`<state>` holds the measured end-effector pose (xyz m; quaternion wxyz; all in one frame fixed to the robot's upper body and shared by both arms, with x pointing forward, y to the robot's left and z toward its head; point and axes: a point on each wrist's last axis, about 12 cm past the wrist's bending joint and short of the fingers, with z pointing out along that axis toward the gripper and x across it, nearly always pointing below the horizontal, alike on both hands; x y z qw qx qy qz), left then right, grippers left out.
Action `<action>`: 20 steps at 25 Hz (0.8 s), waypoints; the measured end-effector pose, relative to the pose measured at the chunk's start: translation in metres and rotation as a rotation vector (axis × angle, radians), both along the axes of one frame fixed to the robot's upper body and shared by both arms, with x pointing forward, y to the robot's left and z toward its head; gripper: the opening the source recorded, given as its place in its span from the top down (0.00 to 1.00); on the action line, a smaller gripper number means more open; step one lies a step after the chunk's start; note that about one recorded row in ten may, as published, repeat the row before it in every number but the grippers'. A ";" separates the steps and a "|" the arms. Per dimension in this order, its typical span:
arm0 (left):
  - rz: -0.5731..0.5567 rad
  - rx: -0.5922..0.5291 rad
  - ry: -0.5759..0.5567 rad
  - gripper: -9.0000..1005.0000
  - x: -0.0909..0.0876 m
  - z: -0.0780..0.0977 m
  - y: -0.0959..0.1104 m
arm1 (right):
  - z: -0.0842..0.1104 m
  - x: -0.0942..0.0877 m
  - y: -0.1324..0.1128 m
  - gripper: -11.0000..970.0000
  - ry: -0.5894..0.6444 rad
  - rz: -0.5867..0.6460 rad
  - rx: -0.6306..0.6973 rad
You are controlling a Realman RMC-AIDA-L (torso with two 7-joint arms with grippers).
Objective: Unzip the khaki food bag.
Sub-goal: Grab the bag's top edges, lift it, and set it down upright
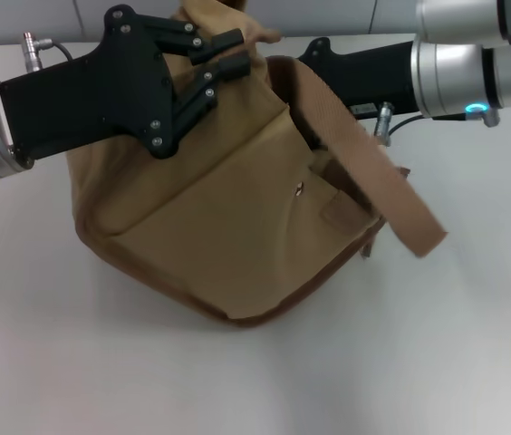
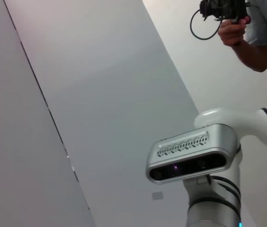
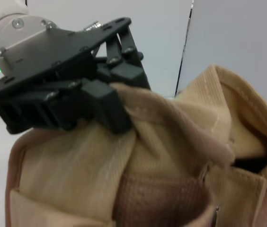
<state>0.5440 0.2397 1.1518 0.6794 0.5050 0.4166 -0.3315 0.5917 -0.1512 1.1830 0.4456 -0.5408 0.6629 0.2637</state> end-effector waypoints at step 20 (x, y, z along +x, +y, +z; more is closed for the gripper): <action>0.021 -0.018 -0.012 0.91 0.001 0.001 0.002 | 0.002 -0.004 -0.059 0.96 0.096 -0.074 0.118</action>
